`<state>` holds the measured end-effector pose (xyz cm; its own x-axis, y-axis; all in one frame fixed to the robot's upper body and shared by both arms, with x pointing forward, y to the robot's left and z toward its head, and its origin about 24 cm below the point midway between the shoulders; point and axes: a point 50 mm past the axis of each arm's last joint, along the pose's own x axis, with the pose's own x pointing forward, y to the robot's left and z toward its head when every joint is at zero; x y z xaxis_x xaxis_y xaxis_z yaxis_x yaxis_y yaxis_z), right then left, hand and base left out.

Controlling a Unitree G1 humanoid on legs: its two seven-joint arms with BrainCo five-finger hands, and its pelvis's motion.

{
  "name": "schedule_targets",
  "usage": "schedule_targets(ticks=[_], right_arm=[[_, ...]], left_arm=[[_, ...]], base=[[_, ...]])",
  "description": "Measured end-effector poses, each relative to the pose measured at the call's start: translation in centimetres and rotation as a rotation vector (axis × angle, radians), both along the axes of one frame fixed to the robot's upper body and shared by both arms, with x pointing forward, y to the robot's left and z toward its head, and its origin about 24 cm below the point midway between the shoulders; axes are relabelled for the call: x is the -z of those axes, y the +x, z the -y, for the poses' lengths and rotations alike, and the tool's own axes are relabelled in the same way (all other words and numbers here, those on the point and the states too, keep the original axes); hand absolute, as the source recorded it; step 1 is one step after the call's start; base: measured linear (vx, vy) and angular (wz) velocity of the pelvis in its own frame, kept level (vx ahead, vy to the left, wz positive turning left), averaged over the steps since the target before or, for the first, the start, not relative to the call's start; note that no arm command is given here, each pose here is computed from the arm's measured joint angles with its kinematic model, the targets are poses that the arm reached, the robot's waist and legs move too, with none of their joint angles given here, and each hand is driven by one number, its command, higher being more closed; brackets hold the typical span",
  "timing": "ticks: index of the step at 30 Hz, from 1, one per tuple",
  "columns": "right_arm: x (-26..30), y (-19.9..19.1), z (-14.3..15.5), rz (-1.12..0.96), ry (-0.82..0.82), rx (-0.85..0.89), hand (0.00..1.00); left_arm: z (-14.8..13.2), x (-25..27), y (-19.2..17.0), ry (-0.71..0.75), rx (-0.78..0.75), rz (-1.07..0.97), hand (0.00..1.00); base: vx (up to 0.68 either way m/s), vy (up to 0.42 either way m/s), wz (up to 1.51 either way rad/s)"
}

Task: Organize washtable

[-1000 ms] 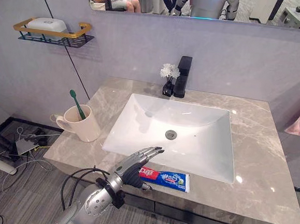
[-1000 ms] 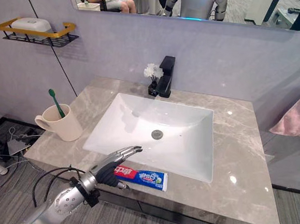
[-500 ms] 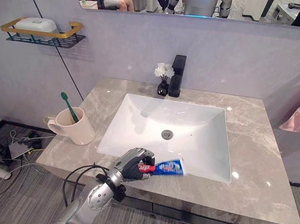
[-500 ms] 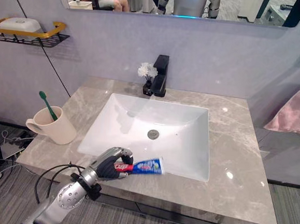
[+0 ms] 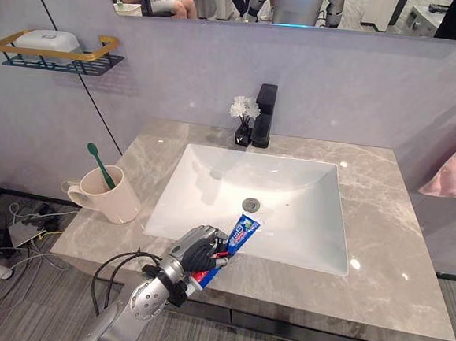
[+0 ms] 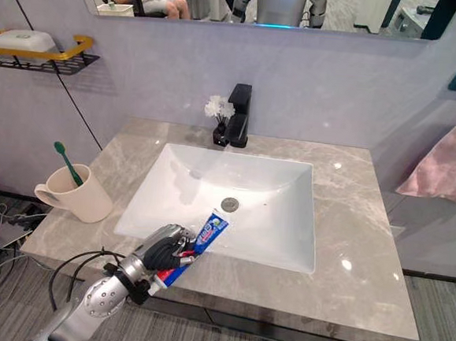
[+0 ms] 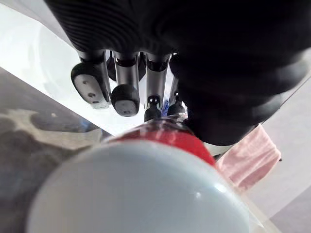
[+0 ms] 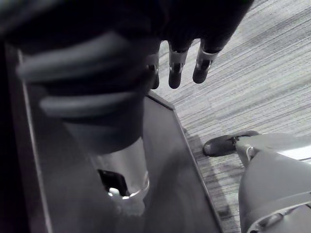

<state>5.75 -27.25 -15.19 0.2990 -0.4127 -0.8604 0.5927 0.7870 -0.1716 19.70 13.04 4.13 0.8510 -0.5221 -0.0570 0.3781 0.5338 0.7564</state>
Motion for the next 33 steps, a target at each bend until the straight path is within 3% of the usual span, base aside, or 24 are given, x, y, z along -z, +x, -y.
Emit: schedule_targets(ticks=[13, 18, 27, 33], right_arm=[[-1.3, -2.2, 2.8, 0.088, -0.086, 0.336, 0.00], [-4.5, -0.4, 5.0, 0.252, -0.251, 0.384, 0.00], [-14.7, 4.5, 7.1, 0.620, -0.604, 0.300, 0.00], [-19.9, 4.7, 8.0, 0.759, -0.784, 0.285, 0.00]], left_arm=[[-1.2, -2.8, 1.3, -0.080, -0.151, 0.143, 1.00], [-0.6, -5.4, 1.8, -0.155, -0.164, 0.260, 1.00], [0.1, -8.7, 1.8, -0.267, -0.175, 0.402, 1.00], [-0.5, -9.3, 1.9, -0.285, -0.220, 0.423, 1.00]], base=[[0.00, -0.001, -0.18], [-0.06, -0.018, -0.23], [-0.06, -0.030, -0.11], [0.01, -0.030, -0.06]])
